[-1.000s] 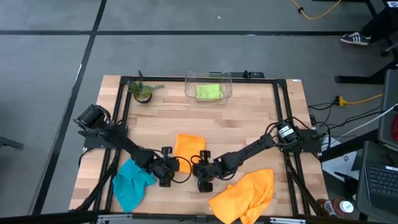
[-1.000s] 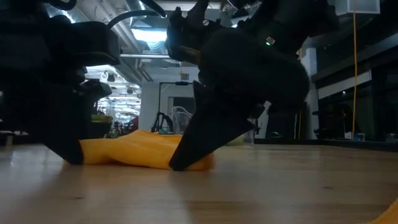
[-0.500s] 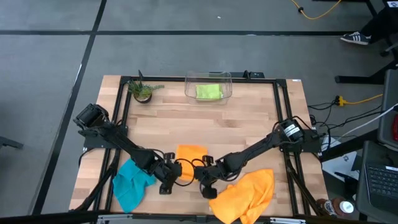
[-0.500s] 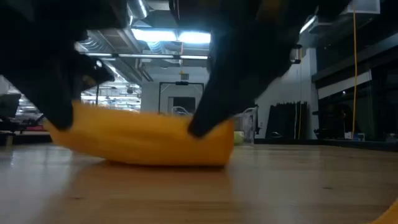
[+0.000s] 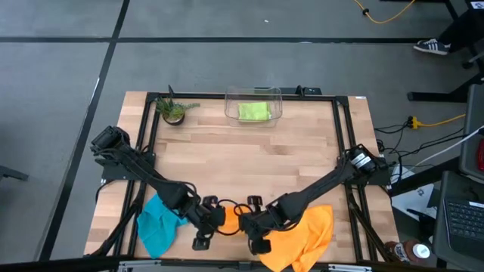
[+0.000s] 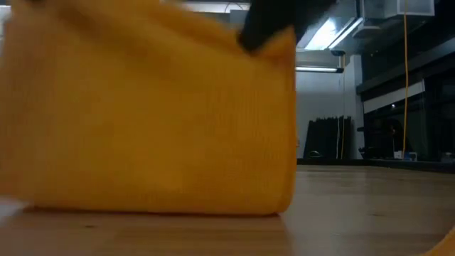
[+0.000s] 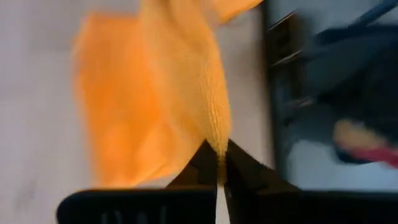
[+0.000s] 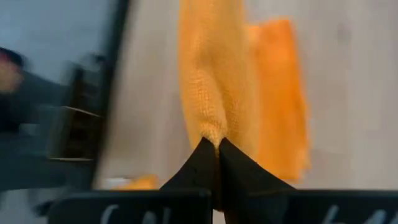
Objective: Fold microfiber towels
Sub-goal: Fold the top orange microfiber cloth
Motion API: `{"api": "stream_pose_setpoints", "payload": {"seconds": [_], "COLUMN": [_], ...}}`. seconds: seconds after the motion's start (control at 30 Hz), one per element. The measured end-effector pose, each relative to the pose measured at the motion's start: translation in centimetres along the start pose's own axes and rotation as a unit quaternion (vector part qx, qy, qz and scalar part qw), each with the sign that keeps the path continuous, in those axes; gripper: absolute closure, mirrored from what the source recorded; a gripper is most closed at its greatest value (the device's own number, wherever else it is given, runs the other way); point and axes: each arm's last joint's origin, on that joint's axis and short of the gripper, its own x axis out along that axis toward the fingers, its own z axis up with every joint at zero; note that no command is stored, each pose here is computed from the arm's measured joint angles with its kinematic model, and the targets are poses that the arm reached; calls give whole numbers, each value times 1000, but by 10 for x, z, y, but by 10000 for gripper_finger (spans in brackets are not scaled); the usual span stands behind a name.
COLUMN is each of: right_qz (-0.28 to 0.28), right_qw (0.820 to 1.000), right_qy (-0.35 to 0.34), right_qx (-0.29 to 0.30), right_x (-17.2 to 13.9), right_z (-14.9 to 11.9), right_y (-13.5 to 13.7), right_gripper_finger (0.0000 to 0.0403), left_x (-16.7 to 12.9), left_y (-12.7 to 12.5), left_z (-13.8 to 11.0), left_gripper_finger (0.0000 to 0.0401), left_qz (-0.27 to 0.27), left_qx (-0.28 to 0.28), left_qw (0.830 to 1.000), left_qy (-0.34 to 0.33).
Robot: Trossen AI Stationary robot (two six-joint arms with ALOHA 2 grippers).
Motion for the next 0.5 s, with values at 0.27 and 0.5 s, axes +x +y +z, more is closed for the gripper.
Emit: {"api": "stream_pose_setpoints", "payload": {"seconds": [0.27, 0.5], "right_qz": [-47, -57], "right_qw": [999, 998], "right_qy": [-2, -12], "right_qx": [22, 33], "right_x": [24, 39], "right_z": [-10, -20], "right_y": [-30, -48], "right_gripper_finger": [397, 396], "left_x": [17, 31], "left_y": [26, 48], "left_z": [-18, -31], "left_gripper_finger": [401, 401], "left_qz": [100, 122], "left_qx": [-43, -81], "left_qw": [994, 989], "left_qy": [14, 34]}}
